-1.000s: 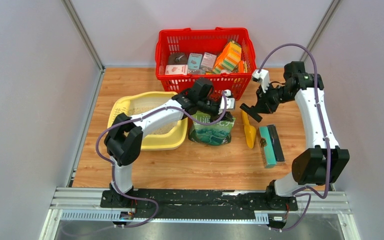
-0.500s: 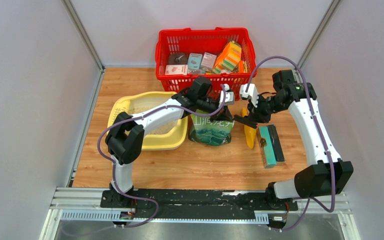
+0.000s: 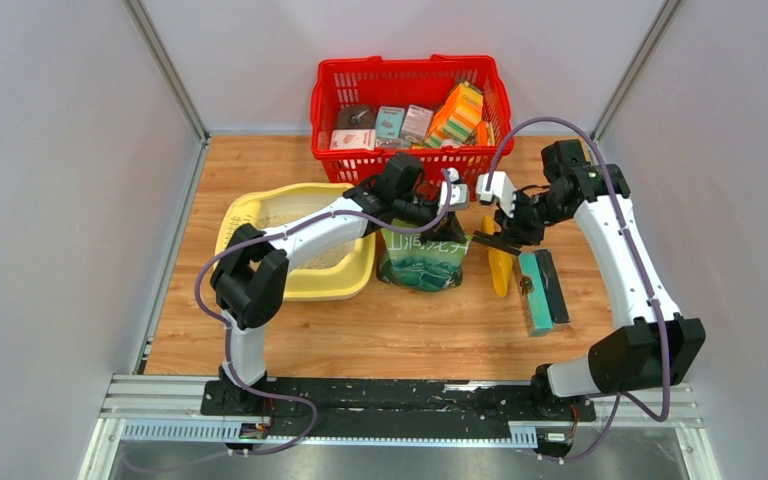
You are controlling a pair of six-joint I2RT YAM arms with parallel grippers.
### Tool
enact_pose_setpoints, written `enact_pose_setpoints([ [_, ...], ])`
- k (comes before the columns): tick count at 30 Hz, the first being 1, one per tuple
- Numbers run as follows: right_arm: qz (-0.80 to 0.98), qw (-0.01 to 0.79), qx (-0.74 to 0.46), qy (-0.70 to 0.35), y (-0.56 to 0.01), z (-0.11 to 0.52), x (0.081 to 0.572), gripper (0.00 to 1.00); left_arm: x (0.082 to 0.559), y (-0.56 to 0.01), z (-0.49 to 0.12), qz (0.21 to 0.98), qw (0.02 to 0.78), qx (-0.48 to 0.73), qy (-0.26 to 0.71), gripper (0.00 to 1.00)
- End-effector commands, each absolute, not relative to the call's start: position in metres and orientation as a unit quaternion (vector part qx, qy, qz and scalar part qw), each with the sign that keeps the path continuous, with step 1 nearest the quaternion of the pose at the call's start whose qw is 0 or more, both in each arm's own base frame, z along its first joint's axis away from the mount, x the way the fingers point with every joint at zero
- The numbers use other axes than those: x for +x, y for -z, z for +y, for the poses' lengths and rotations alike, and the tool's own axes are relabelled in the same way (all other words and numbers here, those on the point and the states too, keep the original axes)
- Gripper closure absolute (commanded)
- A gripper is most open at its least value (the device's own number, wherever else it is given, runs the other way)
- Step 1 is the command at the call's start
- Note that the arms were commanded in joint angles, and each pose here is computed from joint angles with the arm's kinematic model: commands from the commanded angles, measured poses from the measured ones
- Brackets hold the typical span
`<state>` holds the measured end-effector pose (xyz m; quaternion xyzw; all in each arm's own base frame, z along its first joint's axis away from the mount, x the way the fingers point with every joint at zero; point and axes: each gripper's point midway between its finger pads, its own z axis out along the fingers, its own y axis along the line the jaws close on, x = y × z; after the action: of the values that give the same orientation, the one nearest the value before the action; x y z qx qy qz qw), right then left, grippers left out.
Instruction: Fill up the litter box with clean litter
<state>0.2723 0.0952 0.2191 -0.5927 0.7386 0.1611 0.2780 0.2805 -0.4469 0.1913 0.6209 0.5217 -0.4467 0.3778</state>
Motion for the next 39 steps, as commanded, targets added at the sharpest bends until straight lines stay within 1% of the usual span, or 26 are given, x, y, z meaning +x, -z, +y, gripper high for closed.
enact_pose_setpoints([
  [1, 0.741, 0.245, -0.599, -0.179, -0.222, 0.094, 0.253, 1.0, 0.27, -0.195, -0.448, 0.496, 0.373, 0.639, 0.455, 1.0],
  [14, 0.71, 0.235, -0.63, -0.207, -0.223, 0.104, 0.252, 1.0, 0.274, -0.199, -0.45, 0.477, 0.389, 0.657, 0.436, 1.0],
  [20, 0.682, 0.206, -0.659, -0.242, -0.224, 0.106, 0.229, 1.0, 0.277, -0.201, -0.451, 0.473, 0.398, 0.658, 0.429, 1.0],
  [31, 0.66, 0.211, -0.688, -0.217, -0.224, 0.098, 0.217, 1.0, 0.286, -0.2, -0.448, 0.468, 0.421, 0.664, 0.402, 1.0],
  [39, 0.664, 0.205, -0.683, -0.226, -0.219, 0.099, 0.212, 1.0, 0.29, -0.205, -0.447, 0.468, 0.435, 0.66, 0.394, 1.0],
])
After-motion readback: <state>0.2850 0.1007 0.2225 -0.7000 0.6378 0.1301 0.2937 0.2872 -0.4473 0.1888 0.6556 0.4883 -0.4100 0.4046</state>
